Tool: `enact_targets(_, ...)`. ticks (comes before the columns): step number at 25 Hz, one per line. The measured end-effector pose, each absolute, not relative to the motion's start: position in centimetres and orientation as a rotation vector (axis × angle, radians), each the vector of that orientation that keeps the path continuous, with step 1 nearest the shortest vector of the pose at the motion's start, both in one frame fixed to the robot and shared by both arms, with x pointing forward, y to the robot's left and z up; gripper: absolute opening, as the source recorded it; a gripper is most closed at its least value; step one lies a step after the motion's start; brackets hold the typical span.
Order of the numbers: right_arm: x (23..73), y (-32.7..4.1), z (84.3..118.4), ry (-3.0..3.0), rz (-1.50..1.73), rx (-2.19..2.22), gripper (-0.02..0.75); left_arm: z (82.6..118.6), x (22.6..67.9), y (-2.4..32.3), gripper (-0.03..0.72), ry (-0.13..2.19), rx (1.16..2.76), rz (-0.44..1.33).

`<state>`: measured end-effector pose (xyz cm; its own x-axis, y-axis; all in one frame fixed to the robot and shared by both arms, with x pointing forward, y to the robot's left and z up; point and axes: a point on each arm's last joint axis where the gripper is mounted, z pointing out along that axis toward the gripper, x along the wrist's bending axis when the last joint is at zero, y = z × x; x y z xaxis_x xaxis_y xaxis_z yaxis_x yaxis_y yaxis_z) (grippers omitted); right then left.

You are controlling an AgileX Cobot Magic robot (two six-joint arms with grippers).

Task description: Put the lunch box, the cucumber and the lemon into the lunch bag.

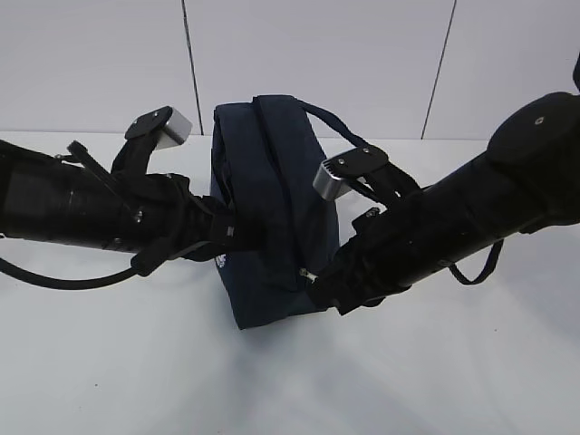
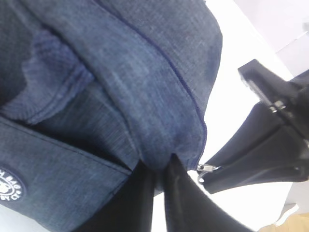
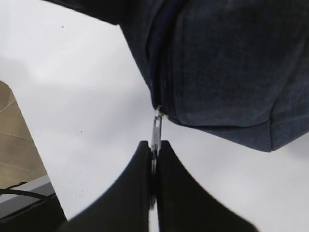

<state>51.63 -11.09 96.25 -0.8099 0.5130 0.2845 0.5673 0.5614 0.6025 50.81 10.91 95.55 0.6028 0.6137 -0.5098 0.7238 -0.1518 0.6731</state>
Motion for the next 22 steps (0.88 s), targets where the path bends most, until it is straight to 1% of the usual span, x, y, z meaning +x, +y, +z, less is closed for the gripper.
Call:
enact_targets(13, 51.2, -11.3, 97.8, -2.732, -1.138, -0.914, 0.02, 95.5, 50.8, 10.9, 0.008, 1.08, 1.848, -0.138)
enact_targets(22, 51.8, -10.8, 99.1, -2.73, -1.177, -0.862, 0.02, 95.5, 50.9, 11.0, 0.008, 1.088, 1.851, -0.128)
